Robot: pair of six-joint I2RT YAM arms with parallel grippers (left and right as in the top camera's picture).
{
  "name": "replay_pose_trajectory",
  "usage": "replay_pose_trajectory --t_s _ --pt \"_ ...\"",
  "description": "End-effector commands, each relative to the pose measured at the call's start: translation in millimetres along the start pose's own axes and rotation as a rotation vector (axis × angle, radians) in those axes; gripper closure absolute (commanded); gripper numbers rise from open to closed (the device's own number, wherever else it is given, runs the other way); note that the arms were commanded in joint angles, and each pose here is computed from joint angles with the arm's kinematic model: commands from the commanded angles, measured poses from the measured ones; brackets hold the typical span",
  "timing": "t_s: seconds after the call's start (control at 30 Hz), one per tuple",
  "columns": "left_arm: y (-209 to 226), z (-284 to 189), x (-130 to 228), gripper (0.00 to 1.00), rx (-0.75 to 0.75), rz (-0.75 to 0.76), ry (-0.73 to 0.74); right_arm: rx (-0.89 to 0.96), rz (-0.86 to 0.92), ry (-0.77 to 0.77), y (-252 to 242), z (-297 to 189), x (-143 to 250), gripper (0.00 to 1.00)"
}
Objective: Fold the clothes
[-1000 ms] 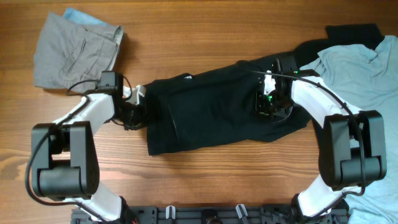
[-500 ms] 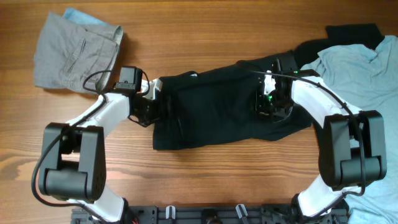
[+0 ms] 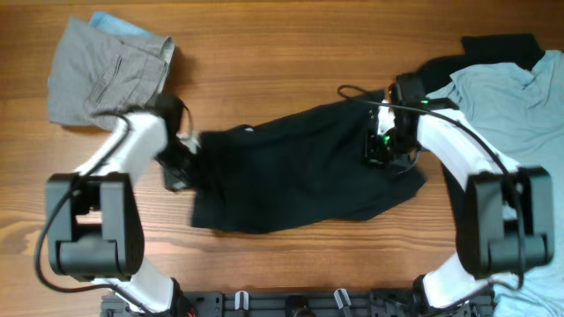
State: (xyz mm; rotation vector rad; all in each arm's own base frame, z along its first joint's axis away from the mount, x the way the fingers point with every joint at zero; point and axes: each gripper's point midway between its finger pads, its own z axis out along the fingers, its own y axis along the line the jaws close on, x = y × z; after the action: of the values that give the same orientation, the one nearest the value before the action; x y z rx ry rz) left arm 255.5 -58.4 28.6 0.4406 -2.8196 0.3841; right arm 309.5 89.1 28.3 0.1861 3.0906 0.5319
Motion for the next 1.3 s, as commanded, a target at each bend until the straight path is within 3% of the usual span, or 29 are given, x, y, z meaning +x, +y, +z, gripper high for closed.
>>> replay_pose_trajectory --t_s 0.0,0.13,0.3,0.57,0.73,0.83,0.93,1.0,1.03,1.07,1.1,1.13,1.2,1.27 --pt "22 -98 -31 0.96 -0.176 0.015 -0.198 -0.031 -0.026 -0.150 13 -45 -20 0.96" --pt "-5 -166 -35 0.96 -0.165 0.074 -0.316 -0.038 -0.023 -0.193 12 -61 -21 0.95" --pt "-55 -181 -36 0.96 -0.129 0.152 -0.409 -0.034 -0.016 -0.177 11 -60 -17 0.95" --pt "-114 -125 -25 0.96 -0.167 0.266 -0.313 -0.016 -0.011 -0.171 8 -60 -16 0.95" --pt "-144 -67 -25 0.96 -0.195 0.266 -0.244 -0.002 -0.008 -0.168 5 -59 -15 0.95" --pt "-178 -17 -7 0.96 -0.161 0.338 -0.136 -0.002 -0.008 -0.168 5 -59 -15 0.95" --pt "-190 9 5 0.90 -0.190 0.392 -0.100 -0.002 -0.008 -0.168 5 -59 -15 0.95" --pt "-196 23 16 0.81 -0.210 0.427 -0.075 -0.002 -0.008 -0.169 5 -59 -15 0.95" --pt "-197 26 20 0.67 -0.217 0.436 -0.068 -0.002 -0.009 -0.169 5 -59 -15 0.95" --pt "-199 28 25 0.51 -0.223 0.448 -0.061 -0.002 -0.008 -0.169 5 -59 -15 0.92" --pt "-200 30 29 0.16 -0.229 0.456 -0.055 -0.002 -0.009 -0.169 5 -59 -15 0.86" --pt "-200 30 33 0.00 -0.236 0.463 -0.048 -0.002 -0.010 -0.169 5 -59 -15 0.79" --pt "-193 26 41 0.00 -0.264 0.485 -0.015 -0.002 -0.012 -0.168 5 -59 -15 0.67" --pt "-181 13 43 0.00 -0.289 0.470 0.024 -0.002 -0.015 -0.168 5 -59 -15 0.64"
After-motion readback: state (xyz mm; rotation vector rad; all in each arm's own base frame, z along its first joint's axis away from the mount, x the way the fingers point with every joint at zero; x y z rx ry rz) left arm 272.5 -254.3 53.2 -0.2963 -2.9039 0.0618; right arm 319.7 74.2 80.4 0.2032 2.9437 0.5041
